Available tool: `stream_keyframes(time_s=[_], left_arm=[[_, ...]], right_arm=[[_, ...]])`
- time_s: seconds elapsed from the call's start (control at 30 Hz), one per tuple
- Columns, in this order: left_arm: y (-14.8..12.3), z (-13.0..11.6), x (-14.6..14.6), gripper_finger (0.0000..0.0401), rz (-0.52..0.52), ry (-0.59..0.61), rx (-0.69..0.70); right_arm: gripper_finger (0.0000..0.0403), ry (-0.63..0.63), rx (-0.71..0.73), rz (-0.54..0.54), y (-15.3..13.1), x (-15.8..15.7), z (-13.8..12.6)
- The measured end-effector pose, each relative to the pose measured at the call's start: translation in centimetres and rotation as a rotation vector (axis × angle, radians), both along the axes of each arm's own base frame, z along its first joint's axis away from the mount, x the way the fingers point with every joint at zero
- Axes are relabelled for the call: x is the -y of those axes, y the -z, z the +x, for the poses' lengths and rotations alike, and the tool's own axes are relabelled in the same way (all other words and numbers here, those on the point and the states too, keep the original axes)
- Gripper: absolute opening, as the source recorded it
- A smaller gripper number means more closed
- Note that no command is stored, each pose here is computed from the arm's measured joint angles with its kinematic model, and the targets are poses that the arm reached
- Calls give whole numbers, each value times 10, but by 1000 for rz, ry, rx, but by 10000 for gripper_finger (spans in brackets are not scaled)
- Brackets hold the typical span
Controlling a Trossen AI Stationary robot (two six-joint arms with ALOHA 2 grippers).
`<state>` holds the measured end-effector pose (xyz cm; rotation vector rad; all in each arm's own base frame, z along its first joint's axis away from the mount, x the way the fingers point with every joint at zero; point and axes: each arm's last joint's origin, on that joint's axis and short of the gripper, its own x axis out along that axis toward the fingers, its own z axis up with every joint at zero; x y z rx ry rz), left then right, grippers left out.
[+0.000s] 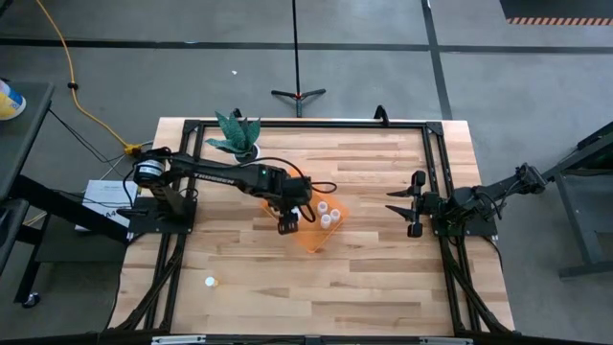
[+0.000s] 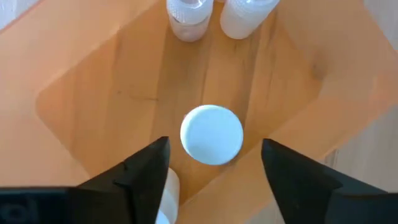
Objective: Pick and place pill bottles into a basket
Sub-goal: Put the yellow pill bottle into the transparent orange bin
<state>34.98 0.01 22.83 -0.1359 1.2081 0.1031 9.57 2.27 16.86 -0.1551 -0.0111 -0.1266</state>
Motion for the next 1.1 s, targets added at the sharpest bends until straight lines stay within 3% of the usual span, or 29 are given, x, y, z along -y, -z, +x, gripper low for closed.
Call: stream_keyframes(time_s=[0.17,0.3,0.47,0.83,0.97,1.1], left_arm=[[-1,-1,0,320,3,1,-15],[-18,-6,0,324,-5,-22,-96],[-34,-17,12,314,-149,-170,-235],[-23,-52,88,292,-333,-512,-593],[-9,-73,120,289,-294,-524,-707],[5,-90,135,289,-353,-496,-852]], right_arm=[[149,0,0,0,0,0,0],[149,0,0,0,0,0,0],[149,-1,0,0,0,0,0],[149,-1,0,0,0,0,0],[149,-1,0,0,0,0,0],[149,-1,0,0,0,0,0]])
